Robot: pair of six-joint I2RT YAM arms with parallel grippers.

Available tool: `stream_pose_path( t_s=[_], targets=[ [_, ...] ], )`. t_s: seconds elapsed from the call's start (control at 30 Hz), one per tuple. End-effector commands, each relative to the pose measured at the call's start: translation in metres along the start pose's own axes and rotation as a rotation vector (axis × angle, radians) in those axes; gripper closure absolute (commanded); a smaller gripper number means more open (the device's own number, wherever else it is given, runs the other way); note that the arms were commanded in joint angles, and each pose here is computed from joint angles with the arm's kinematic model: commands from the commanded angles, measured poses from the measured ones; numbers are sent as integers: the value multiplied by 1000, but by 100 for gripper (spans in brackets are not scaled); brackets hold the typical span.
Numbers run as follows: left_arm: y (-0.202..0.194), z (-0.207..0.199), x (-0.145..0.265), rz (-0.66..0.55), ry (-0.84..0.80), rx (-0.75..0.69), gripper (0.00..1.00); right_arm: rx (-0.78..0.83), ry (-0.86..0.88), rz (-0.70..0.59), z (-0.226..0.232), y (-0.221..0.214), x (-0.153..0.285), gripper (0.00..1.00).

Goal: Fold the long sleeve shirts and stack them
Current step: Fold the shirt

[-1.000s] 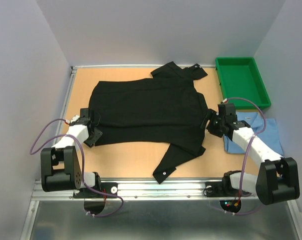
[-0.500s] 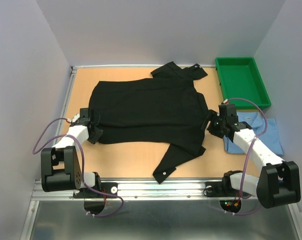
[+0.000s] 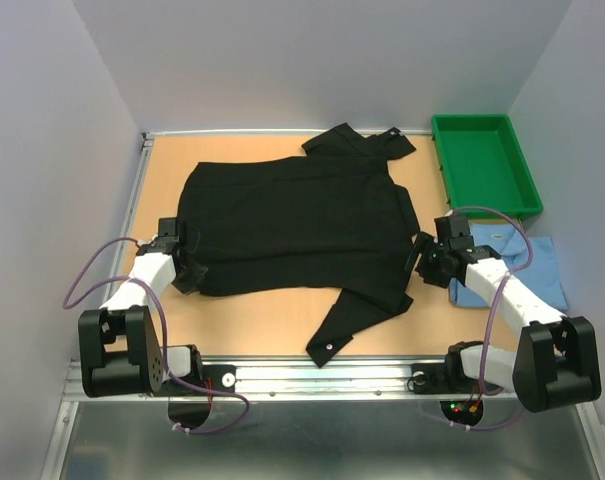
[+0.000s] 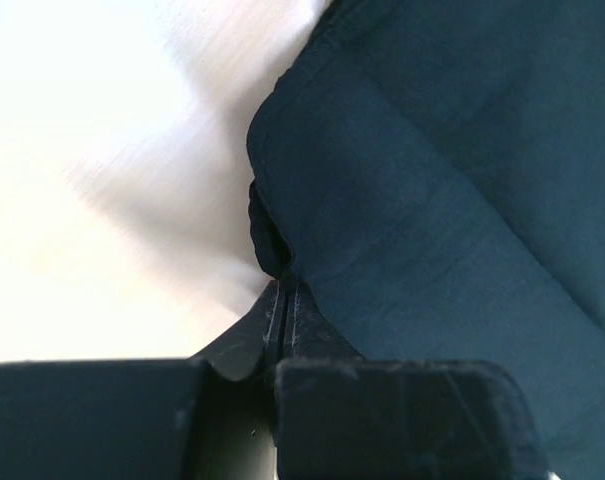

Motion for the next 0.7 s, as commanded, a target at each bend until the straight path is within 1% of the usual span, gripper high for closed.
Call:
stream_pose_path(
  t_s=[0.0, 0.1, 0.13, 0.27, 0.47, 0.53, 0.57, 0.67],
  targets=[
    [10, -3, 24, -38, -22, -38, 100, -12, -26, 67, -10, -15, -4, 31],
    [10, -2, 27, -35, -26, -47, 100, -29, 2, 64, -6, -16, -4, 34],
    [9, -2, 27, -35, -28, -52, 100, -35, 7, 68, -6, -17, -4, 37],
    [8, -1, 30, -40, -40, -63, 100, -58, 36, 149, -7, -34, -11, 42],
    [8, 0, 32, -51, -45, -71, 100, -80, 42, 189, -10, -45, -19, 46],
    [9, -1, 33, -51, -54, -75, 100, -88, 60, 193, -8, -46, -21, 46],
    [8, -2, 33, -50, -59, -77, 100, -96, 64, 195, -8, -47, -22, 49],
    [9, -3, 35, -54, -67, -80, 100, -113, 95, 201, -3, -47, -23, 50]
  ],
)
Point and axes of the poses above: each gripper's point midway between its finger pads, its own x axis back along the fingers, its own z axis along the line the jaws close on, y = z × x, the point moved 5 cm from there along x, back along the fingers, and after that the axes turned 4 degrees about -x, right-handed, at the moved point
